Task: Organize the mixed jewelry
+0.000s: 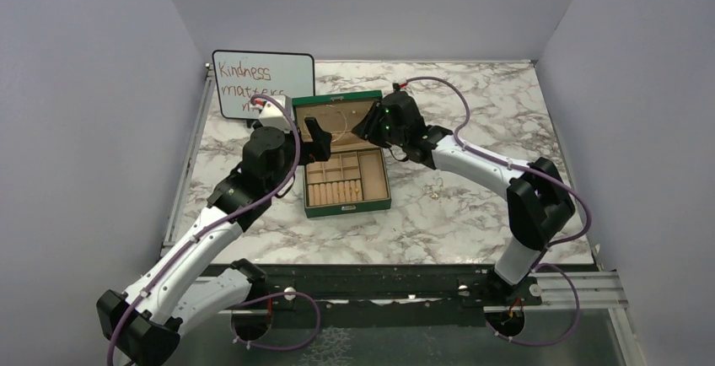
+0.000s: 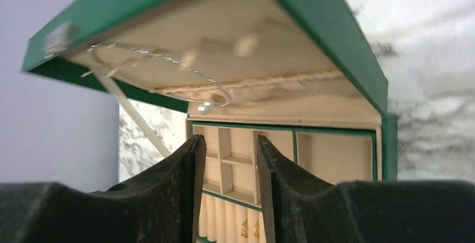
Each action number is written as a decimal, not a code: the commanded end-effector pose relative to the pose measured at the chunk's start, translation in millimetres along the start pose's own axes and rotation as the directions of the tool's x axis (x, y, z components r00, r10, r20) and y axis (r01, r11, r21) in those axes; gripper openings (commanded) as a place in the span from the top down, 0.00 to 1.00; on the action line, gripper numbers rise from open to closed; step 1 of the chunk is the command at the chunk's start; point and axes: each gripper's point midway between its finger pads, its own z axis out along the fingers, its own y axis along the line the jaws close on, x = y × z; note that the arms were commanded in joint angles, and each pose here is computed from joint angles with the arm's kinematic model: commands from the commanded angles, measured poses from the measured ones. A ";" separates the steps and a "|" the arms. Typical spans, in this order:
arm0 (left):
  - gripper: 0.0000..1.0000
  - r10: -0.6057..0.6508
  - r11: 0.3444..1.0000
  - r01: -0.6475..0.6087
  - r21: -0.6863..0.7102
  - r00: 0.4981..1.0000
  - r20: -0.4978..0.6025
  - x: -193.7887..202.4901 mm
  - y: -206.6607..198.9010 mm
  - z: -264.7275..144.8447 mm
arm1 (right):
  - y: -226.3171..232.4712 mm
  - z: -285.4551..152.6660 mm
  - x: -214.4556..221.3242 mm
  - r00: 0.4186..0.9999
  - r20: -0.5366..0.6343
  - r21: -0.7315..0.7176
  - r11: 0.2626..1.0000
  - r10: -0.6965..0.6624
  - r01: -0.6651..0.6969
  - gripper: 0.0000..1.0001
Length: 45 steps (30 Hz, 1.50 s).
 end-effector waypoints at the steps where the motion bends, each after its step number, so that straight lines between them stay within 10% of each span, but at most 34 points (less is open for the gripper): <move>1: 0.01 -0.121 0.989 0.118 -0.090 0.992 -0.029 18.7 13.5 5.0 | -31.6 1.2 11.8 0.942 0.061 0.174 0.926 0.329 -0.335 0.57; 14: 0.21 -0.239 0.957 0.232 -0.172 0.971 -0.022 35.1 23.9 17.6 | -30.3 38.4 5.5 0.764 0.168 0.174 0.744 0.623 -0.645 0.56; 37: 0.23 -0.247 0.942 0.243 -0.232 0.969 0.014 46.0 39.5 25.3 | -37.5 80.3 36.0 0.686 0.137 0.240 0.648 0.714 -0.722 0.59; 45: 0.23 -0.252 0.952 0.239 -0.193 0.967 -0.048 67.7 30.5 42.8 | -47.6 79.2 48.7 0.684 0.127 0.261 0.641 0.718 -0.721 0.78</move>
